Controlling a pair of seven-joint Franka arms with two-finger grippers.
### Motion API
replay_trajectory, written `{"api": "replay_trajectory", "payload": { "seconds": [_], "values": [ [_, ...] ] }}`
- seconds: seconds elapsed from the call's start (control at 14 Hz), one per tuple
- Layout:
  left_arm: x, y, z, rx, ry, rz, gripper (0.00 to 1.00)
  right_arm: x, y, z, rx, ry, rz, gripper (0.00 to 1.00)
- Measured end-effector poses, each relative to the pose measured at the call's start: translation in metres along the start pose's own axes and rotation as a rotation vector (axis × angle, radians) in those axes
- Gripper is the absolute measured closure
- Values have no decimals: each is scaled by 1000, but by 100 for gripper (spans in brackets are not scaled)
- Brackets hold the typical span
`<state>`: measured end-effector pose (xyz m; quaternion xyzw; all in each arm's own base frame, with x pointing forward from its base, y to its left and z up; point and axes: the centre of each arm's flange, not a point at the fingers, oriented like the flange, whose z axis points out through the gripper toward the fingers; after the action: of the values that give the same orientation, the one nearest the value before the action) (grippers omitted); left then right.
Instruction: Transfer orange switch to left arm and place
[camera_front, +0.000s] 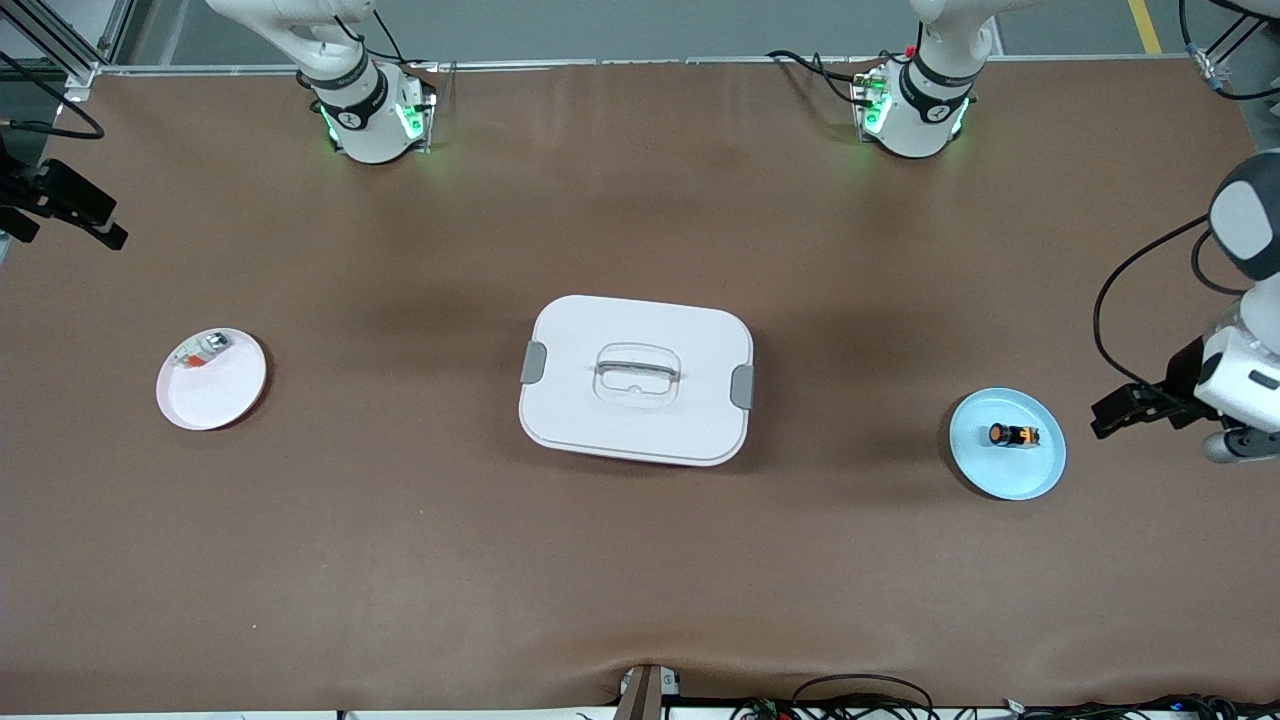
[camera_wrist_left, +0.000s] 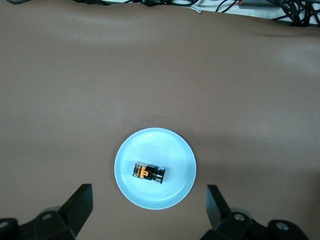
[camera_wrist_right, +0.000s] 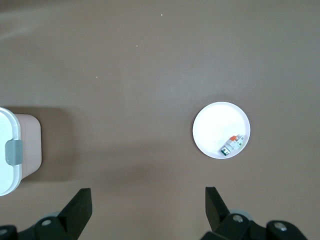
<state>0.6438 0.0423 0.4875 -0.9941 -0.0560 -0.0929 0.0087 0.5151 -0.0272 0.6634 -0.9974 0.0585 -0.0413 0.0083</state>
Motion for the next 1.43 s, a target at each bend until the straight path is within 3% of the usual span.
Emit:
{"api": "replay_trajectory", "payload": {
  "seconds": [0.36,1.43],
  "values": [
    [-11,1,-42,17,8,32,0,-1,-2,0,0,-4,-4,0],
    [-13,17,-43,47,8,77,0,-3,-1,-6,-1,-16,-3,0]
  ]
}}
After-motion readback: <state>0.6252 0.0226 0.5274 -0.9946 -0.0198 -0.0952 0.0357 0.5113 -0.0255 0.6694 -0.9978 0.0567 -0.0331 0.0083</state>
